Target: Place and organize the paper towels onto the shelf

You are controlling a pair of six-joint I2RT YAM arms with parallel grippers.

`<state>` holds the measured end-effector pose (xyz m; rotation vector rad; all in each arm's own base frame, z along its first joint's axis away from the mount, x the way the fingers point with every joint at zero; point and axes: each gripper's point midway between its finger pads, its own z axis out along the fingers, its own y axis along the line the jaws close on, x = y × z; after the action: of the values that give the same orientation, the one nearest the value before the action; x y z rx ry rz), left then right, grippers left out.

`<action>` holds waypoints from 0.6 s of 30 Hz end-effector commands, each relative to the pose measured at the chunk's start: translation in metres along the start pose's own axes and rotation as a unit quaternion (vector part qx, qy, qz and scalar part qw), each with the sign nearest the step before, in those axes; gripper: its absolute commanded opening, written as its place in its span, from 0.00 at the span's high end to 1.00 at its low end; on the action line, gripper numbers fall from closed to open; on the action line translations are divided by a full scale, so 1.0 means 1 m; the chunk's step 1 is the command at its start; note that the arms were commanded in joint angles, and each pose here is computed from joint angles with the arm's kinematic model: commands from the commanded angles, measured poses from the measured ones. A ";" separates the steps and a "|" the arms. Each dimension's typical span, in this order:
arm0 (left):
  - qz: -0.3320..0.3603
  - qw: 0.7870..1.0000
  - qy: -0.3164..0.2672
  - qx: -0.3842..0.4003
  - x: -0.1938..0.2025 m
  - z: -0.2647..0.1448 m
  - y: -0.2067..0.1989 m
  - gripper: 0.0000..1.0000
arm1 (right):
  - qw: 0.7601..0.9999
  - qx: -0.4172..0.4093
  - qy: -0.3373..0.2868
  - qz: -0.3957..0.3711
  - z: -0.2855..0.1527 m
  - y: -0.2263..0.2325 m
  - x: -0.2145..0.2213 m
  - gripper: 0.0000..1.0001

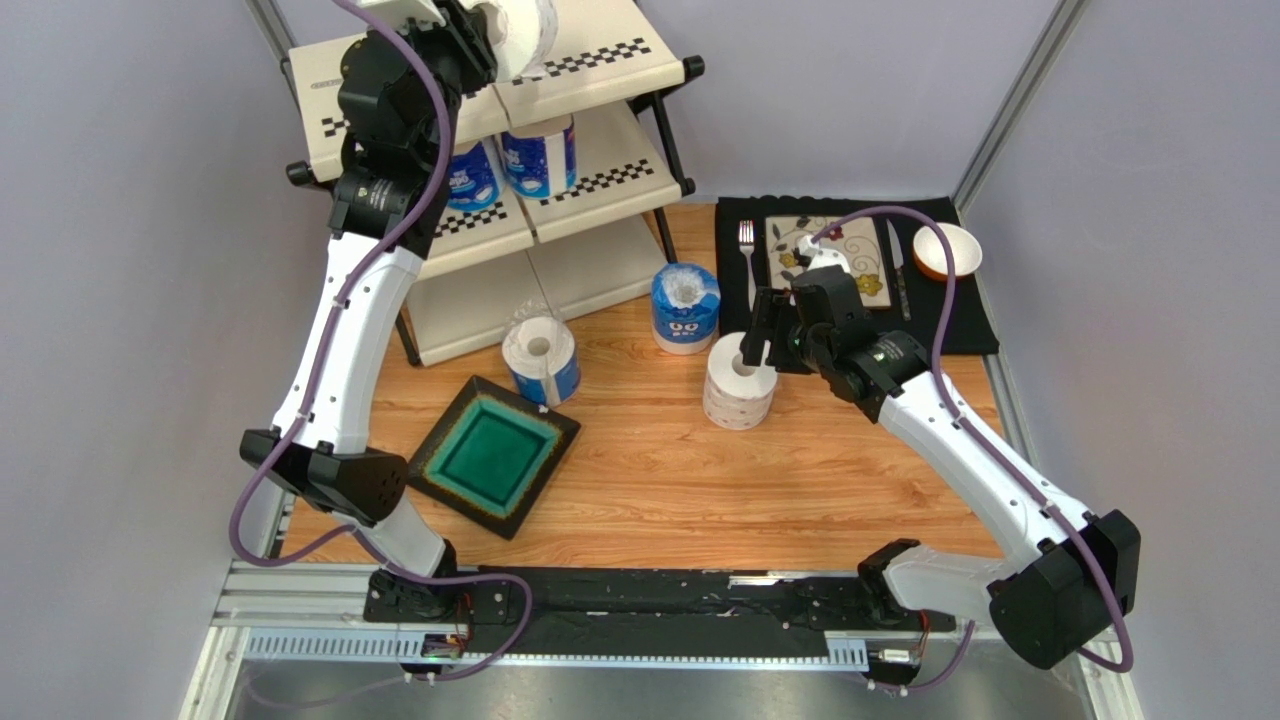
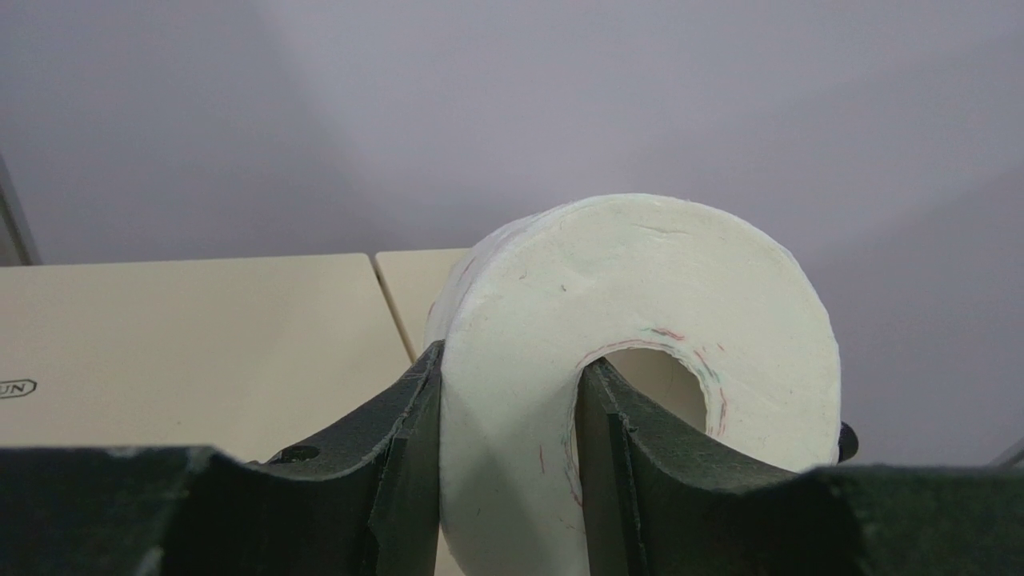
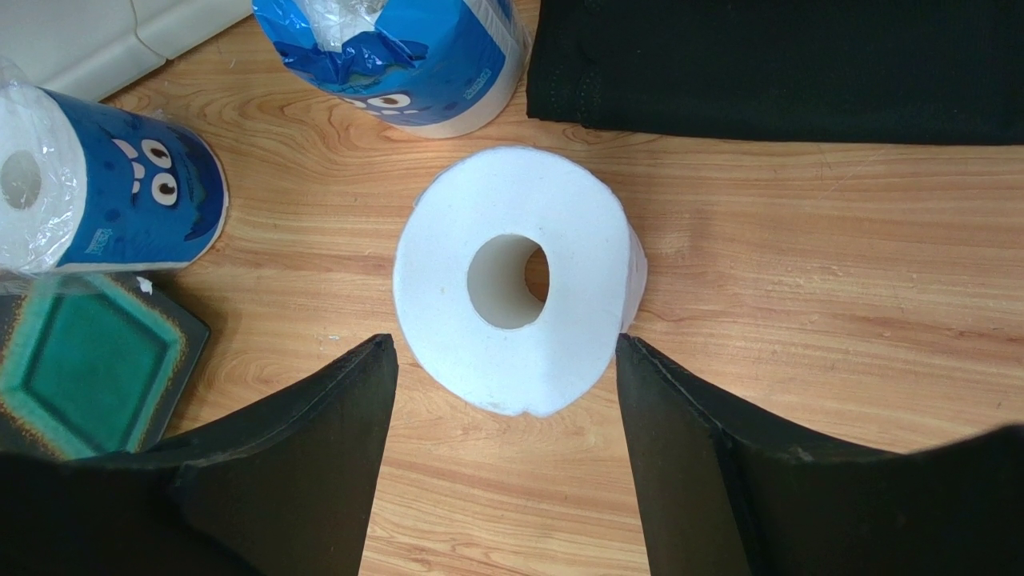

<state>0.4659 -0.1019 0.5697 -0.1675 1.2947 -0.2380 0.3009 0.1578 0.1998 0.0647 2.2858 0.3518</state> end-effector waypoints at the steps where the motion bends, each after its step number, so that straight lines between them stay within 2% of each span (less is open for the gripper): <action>1: -0.008 0.998 -0.055 -0.008 -0.043 -0.014 0.002 0.73 | 1.000 -0.011 -0.022 0.004 -0.001 0.004 -0.011 0.30; 12: -0.004 0.999 -0.052 -0.007 -0.034 -0.011 0.003 0.72 | 1.000 -0.009 -0.019 0.002 0.001 0.004 -0.010 0.30; 18: -0.001 0.999 -0.050 -0.011 -0.031 -0.010 0.005 0.62 | 1.000 -0.009 -0.019 0.001 0.000 0.003 -0.010 0.30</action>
<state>0.4730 -0.0988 0.5514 -0.1768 1.3331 -0.2002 0.3015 0.1570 0.1997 0.0680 2.2851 0.3502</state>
